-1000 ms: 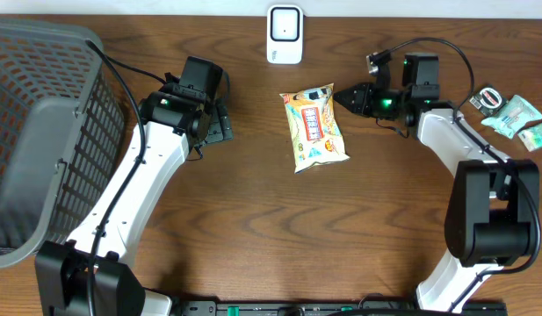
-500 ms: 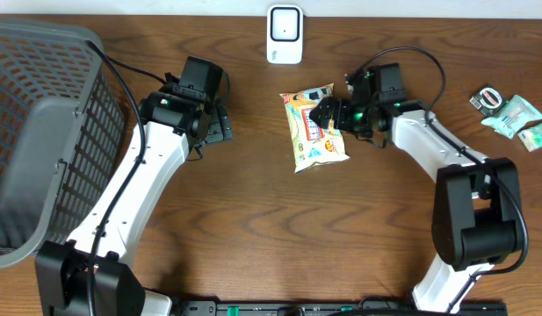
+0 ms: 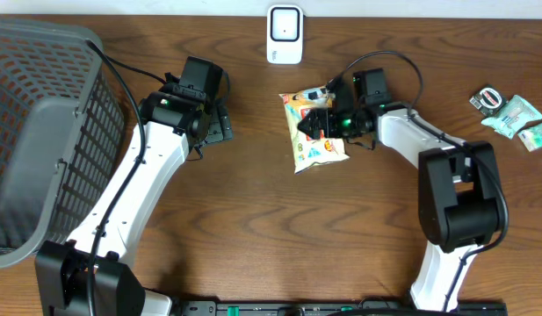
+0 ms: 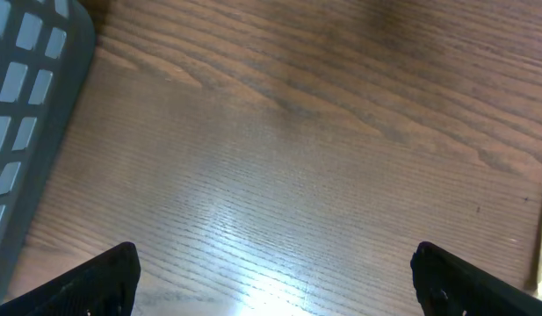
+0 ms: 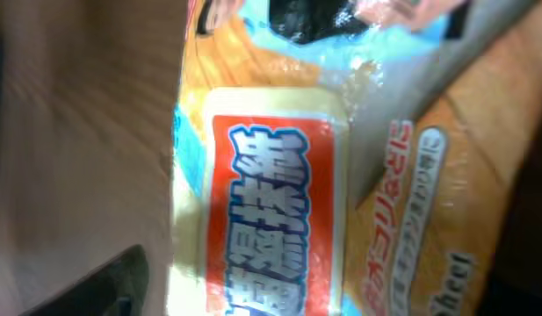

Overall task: Scan the item barcode
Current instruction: 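Lift the snack bag up to the scanner face with the right gripper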

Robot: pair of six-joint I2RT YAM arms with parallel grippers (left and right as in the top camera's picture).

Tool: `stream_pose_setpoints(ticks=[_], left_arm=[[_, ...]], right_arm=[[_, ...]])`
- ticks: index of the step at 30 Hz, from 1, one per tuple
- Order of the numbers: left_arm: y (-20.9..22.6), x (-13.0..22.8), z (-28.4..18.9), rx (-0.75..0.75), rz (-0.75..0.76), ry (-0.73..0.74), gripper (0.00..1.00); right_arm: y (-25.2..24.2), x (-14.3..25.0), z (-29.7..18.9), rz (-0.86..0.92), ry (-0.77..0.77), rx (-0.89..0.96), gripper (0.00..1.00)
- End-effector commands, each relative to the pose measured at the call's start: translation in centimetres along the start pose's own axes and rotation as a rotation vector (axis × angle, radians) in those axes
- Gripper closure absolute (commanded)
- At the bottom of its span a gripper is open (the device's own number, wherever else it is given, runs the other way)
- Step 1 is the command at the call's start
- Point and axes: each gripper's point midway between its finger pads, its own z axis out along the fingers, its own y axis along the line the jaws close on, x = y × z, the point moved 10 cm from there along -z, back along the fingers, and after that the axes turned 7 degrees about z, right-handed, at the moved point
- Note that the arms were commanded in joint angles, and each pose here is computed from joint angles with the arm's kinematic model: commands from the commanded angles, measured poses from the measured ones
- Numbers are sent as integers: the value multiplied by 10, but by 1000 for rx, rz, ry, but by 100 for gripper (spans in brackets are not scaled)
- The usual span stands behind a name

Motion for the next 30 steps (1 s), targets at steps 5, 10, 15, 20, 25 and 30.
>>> stream_pose_setpoints(ticks=[5, 10, 15, 20, 25, 30], left_arm=[[2, -1, -4, -13, 2, -14, 2], [2, -1, -4, -13, 2, -14, 2], [2, -1, -4, -13, 2, -14, 2], [2, -1, -4, -13, 2, -14, 2], [2, -1, -4, -12, 2, -13, 2], [2, -1, -4, -13, 2, -14, 2]], right_arm=[[-8, 20, 26, 36, 75, 40, 99], [5, 4, 12, 32, 32, -154, 99], [22, -29, -24, 6, -92, -377, 99], [34, -56, -56, -25, -251, -450, 99], [43, -73, -64, 11, -374, -468, 98], [65, -87, -67, -10, -522, -473, 99]])
